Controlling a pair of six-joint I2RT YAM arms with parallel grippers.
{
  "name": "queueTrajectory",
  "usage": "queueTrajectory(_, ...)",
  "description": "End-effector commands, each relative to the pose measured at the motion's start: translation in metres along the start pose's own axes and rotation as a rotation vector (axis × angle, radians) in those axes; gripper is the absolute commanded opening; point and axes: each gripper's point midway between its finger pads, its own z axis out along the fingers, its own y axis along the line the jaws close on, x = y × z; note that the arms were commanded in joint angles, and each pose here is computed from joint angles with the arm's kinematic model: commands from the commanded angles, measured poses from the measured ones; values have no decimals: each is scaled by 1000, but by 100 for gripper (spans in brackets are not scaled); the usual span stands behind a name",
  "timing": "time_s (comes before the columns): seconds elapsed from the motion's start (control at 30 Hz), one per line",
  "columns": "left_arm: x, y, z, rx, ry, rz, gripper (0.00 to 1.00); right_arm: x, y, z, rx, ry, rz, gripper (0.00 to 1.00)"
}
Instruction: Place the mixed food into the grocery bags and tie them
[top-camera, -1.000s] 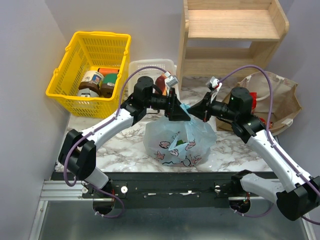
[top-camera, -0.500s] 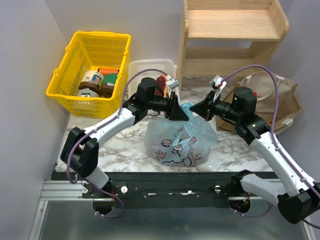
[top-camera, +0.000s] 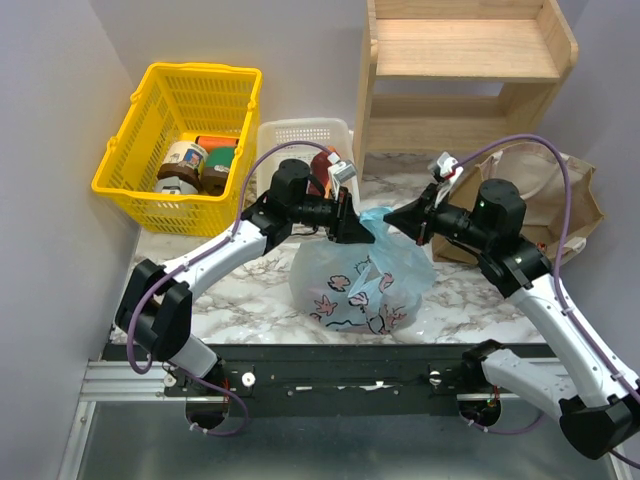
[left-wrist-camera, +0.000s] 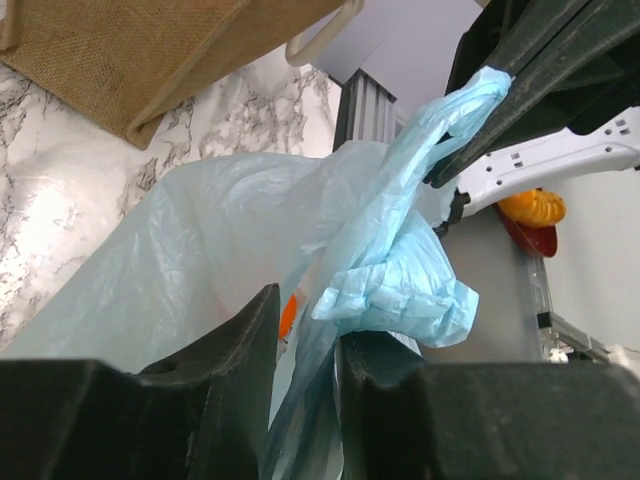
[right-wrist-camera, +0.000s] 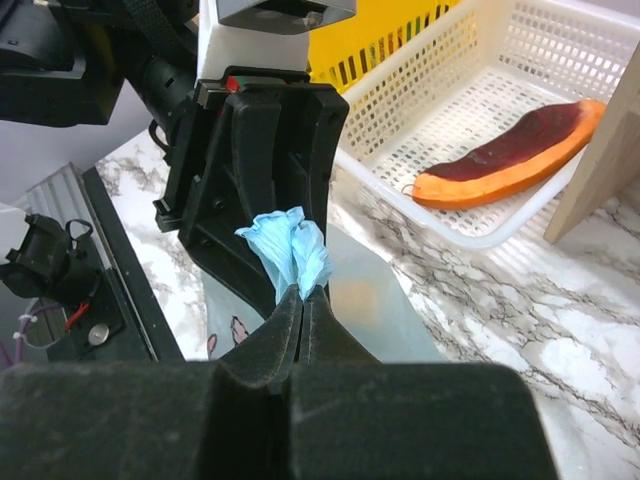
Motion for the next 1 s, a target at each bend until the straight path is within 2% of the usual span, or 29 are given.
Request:
queueTrajectory(0.0, -10, -6, -4, 4, -48, 21, 26, -18, 20, -14, -41, -53, -20, 1)
queueTrajectory(0.07, -9, -7, -2, 21, -56, -17, 24, -10, 22, -13, -53, -25, -9, 1)
queueTrajectory(0.3, -12, -15, -1, 73, -86, -31, 6, 28, 43, -2, -113, 49, 46, 1)
queueTrajectory(0.47, -11, -8, -1, 53, -91, -59, 0, 62, 61, 6, -168, 136, 69, 1)
queueTrajectory(0.63, -12, 3, -5, 23, -102, -89, 0, 98, 66, 11, -171, 231, 87, 1)
queueTrajectory(0.77, -12, 3, -5, 34, -91, -100, 0, 128, 53, 21, -113, 321, 116, 1)
queueTrajectory(0.97, -4, 2, -6, 40, -34, -116, 0, 135, 36, 24, -26, 356, 93, 1)
